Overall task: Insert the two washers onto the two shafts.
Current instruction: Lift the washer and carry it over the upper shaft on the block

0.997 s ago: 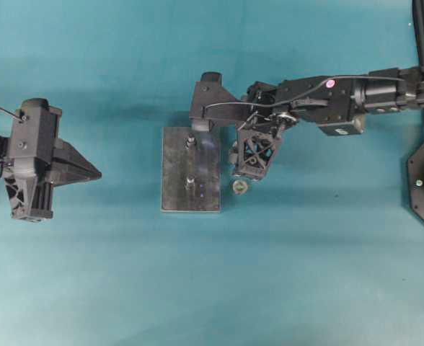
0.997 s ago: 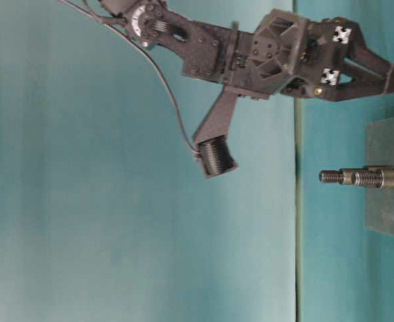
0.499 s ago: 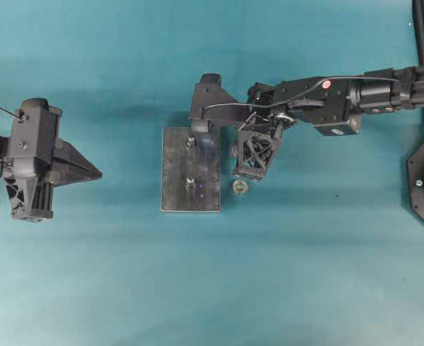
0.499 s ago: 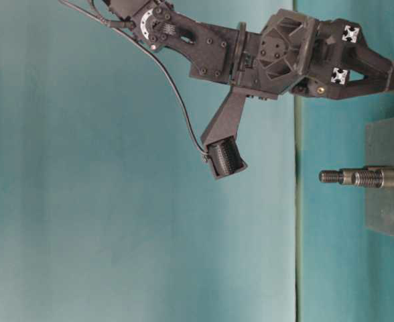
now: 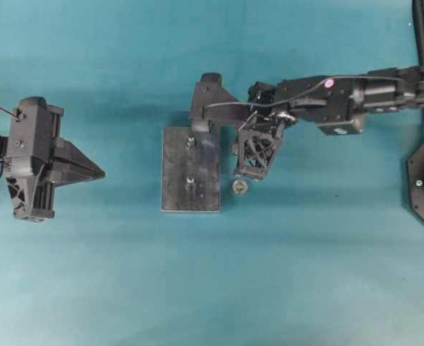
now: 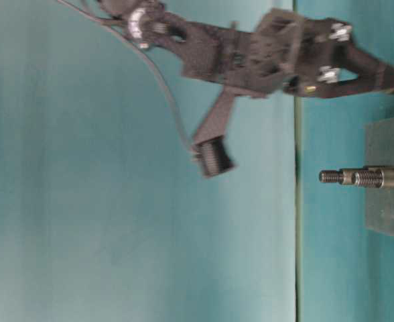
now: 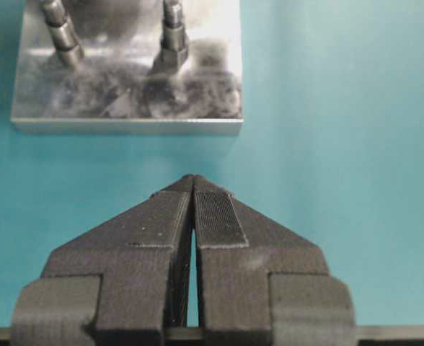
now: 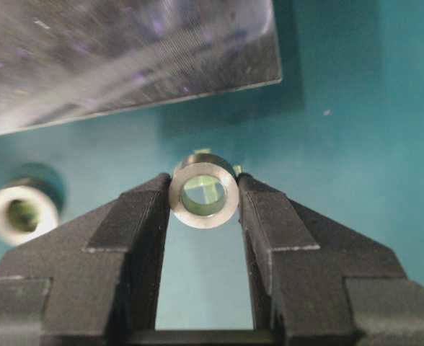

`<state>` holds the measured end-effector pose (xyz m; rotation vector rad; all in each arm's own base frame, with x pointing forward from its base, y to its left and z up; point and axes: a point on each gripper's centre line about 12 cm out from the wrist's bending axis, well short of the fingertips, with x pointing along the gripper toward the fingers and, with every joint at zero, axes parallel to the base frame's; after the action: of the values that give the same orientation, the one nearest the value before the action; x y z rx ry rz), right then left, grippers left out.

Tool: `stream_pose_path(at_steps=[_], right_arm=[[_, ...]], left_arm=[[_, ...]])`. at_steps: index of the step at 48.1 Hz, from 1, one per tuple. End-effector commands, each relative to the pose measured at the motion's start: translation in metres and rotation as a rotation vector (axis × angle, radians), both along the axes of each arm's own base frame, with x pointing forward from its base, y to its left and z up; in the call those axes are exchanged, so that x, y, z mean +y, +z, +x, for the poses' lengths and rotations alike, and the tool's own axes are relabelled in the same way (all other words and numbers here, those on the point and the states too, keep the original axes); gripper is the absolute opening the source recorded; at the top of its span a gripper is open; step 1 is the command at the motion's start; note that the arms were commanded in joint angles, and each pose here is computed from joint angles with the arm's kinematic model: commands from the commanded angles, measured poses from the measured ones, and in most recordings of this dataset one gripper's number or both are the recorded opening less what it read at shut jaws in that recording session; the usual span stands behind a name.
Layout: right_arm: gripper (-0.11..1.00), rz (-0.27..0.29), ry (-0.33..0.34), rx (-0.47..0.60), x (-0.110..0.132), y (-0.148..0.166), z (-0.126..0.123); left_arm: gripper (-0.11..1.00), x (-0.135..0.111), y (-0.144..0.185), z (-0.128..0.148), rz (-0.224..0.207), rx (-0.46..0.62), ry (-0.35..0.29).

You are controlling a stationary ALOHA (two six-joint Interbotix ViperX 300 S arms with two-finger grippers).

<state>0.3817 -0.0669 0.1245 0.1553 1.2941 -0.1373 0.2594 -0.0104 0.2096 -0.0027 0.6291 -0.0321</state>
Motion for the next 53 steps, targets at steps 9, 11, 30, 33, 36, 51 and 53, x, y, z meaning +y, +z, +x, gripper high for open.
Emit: stream_pose_path(at_steps=[9,11,30,33,36,51,53], right_arm=[[0.32,-0.021,0.029,-0.108,0.001,0.072,0.019],[0.32,-0.021,0.039,-0.112,0.004,0.078,0.023],[0.32,-0.046,0.125,-0.134,0.008,0.102,0.057],[0.32,-0.048,0.136,-0.133,0.009,0.101,0.063],[0.32,-0.05,0.143,-0.132,0.01,0.1,0.068],[0.32,-0.052,0.164,-0.078,0.008,0.082,0.077],[0.32,-0.052,0.165,-0.067,0.008,0.079,0.077]], left_arm=[[0.0,-0.001,0.001,0.002,0.002,-0.006,-0.005],[0.0,-0.001,0.001,0.003,0.001,-0.005,-0.004],[0.0,-0.001,0.0,0.003,0.003,-0.002,-0.005],[0.0,-0.001,0.0,0.003,0.003,-0.002,-0.005],[0.0,-0.001,0.001,0.003,0.002,-0.005,-0.005],[0.0,-0.001,0.001,0.002,0.002,-0.006,-0.005],[0.0,-0.001,0.001,0.002,0.002,-0.006,-0.005]])
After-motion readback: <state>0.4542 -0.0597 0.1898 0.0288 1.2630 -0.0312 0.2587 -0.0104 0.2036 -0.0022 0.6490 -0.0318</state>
